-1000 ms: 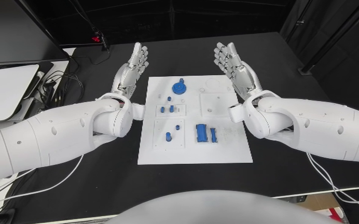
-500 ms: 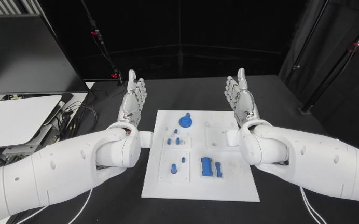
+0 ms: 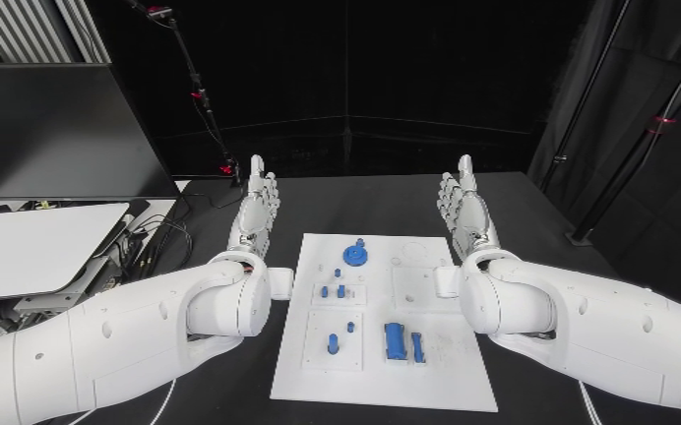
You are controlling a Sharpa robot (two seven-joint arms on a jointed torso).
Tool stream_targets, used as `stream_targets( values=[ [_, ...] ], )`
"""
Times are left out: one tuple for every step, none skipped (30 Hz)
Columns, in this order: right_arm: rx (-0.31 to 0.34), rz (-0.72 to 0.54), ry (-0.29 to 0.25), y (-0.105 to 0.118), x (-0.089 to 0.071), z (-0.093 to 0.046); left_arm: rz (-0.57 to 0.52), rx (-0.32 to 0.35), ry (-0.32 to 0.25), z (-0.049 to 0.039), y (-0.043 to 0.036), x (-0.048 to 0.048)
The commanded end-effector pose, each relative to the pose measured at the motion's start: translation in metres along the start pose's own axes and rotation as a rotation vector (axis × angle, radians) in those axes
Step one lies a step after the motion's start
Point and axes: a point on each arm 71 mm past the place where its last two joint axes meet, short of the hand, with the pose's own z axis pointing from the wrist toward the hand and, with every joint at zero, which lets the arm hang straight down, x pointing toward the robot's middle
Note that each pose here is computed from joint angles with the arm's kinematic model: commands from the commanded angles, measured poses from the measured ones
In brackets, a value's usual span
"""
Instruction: Assemble the parts on the task board
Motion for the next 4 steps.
stream_targets(
  values=[
    [0.000,-0.001,-0.012,0.0010,-0.0003,0.0003,0.004,0.002,-0.008,0.0002,-0.0013,-0.0002],
    [0.000,-0.001,-0.012,0.0010,-0.0003,0.0003,0.004,0.002,-0.008,0.0002,-0.0013,-0.0002],
    [0.000,-0.001,-0.012,0.0010,-0.0003,0.0003,0.004,0.002,-0.008,0.0002,-0.0013,-0.0002],
    [0.000,-0.001,-0.012,0.0010,-0.0003,0.0003,0.004,0.002,-0.008,0.0002,-0.0013,-0.0002]
  ],
)
